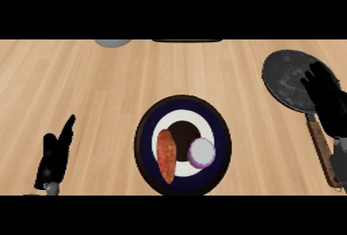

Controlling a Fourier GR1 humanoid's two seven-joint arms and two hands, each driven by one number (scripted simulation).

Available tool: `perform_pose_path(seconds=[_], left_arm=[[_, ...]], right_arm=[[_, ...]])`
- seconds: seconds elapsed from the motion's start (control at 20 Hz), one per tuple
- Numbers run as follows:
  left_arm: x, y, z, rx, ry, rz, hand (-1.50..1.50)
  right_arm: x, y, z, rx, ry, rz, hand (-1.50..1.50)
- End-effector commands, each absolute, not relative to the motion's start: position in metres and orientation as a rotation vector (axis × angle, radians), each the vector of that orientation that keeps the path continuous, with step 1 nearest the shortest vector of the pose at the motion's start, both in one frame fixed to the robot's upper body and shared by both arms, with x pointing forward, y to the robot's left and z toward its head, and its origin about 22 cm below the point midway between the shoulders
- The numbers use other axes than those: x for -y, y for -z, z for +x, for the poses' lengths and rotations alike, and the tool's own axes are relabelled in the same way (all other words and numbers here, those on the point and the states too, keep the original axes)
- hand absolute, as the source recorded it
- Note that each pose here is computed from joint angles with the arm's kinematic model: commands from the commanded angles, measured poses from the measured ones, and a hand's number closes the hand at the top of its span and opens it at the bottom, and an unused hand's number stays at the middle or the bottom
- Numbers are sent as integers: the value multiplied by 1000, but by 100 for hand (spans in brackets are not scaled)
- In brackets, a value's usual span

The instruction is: Pick the can from the plate and place it in the pan

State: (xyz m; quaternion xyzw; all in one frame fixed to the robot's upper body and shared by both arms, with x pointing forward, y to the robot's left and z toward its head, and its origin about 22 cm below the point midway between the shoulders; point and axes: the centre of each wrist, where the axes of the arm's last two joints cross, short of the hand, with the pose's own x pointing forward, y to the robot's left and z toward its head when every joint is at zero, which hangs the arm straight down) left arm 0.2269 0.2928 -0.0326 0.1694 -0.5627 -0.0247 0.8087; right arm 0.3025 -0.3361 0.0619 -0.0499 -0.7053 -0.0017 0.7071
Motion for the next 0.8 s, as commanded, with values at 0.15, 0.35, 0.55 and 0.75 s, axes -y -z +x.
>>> perform_pose_path(seconds=[0.15, 0.35, 0.55, 0.75], left_arm=[[-282, 14, 171, 1132, -164, 271, 0], [-292, 15, 145, 1075, -204, 271, 0], [-289, 5, 151, 1126, -267, 224, 0], [-277, 12, 156, 1151, -322, 197, 0]], right_arm=[[271, -45, 290, 1589, 127, -97, 150], [275, -30, 276, 1590, 35, -377, 150], [230, -23, 259, 1729, -20, -480, -150], [200, 8, 221, 1688, -21, -635, -150]])
